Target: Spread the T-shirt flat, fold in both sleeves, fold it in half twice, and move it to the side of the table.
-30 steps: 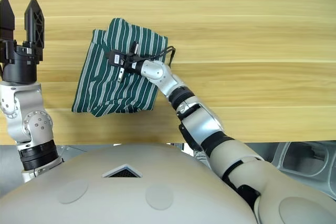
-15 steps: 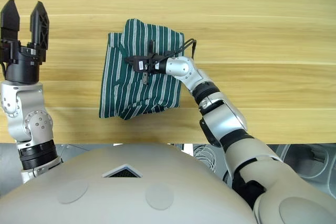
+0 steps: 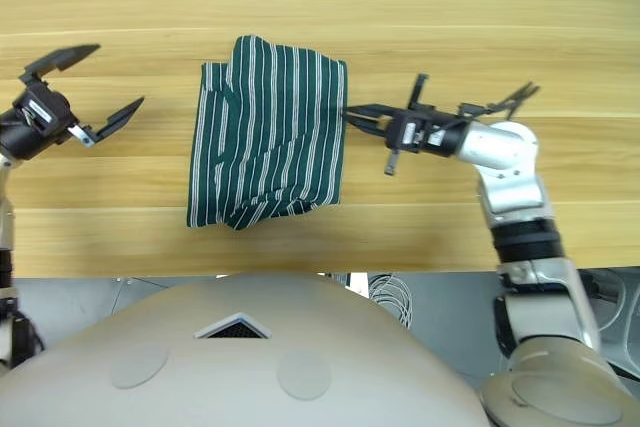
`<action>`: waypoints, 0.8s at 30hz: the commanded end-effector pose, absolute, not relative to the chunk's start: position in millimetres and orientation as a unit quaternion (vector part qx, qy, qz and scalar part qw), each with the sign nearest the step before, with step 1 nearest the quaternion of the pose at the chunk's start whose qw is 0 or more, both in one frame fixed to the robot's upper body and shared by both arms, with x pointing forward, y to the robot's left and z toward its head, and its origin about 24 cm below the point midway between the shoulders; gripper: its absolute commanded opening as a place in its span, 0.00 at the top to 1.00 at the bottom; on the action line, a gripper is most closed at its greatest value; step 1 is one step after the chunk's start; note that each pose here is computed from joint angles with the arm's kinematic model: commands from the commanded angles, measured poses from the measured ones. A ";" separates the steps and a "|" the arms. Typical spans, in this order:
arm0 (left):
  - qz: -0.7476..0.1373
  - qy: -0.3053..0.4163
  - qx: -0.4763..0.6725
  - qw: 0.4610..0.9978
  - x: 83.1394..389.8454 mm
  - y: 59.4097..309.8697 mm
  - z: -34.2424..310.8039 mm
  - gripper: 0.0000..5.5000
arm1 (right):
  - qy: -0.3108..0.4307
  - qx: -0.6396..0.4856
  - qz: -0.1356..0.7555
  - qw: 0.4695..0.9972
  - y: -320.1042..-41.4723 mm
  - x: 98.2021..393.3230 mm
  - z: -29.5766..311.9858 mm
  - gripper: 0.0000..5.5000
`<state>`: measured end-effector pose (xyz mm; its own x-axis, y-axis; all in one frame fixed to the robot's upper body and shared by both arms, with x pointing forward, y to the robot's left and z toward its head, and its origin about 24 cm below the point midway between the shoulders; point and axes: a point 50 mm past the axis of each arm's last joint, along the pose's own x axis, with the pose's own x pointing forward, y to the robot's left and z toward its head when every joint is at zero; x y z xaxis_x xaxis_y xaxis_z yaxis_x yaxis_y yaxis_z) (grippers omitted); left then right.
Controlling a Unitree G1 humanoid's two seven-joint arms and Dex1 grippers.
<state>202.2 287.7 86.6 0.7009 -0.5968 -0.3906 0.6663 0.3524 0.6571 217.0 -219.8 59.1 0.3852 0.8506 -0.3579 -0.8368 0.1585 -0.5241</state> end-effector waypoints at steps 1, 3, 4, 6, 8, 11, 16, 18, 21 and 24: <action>-0.468 0.075 0.466 0.747 183.9 295.2 84.1 0.17 | 0.016 -0.368 0.545 0.753 -253.0 204.0 66.2 0.82; -0.505 0.077 0.478 0.715 176.3 292.8 77.7 0.12 | 0.029 -0.368 0.564 0.739 -252.5 194.1 58.0 0.77; -0.521 0.076 0.488 0.696 172.0 289.9 71.9 0.09 | 0.030 -0.368 0.575 0.730 -248.6 191.6 53.9 0.73; -0.550 0.059 0.498 0.668 165.5 280.1 61.2 0.03 | 0.031 -0.372 0.595 0.712 -240.2 188.6 45.3 0.66; -0.587 0.051 0.489 0.643 158.1 268.4 50.0 0.02 | 0.052 -0.379 0.620 0.685 -238.2 181.1 35.9 0.59; -0.631 0.053 0.481 0.607 144.3 258.7 36.1 0.02 | 0.060 -0.383 0.646 0.658 -233.7 176.2 29.9 0.50; -0.652 0.023 0.488 0.580 140.5 246.2 25.9 0.02 | 0.025 -0.405 0.661 0.631 -216.2 176.0 21.1 0.39; -0.661 0.019 0.491 0.568 138.5 243.2 21.0 0.02 | 0.006 -0.418 0.669 0.615 -207.2 177.1 18.6 0.39; -0.677 0.016 0.490 0.549 134.5 236.0 11.3 0.02 | -0.022 -0.430 0.681 0.593 -191.7 179.1 16.0 0.39; -0.687 0.010 0.491 0.535 133.2 229.9 4.0 0.02 | -0.035 -0.436 0.687 0.581 -183.4 180.1 13.7 0.39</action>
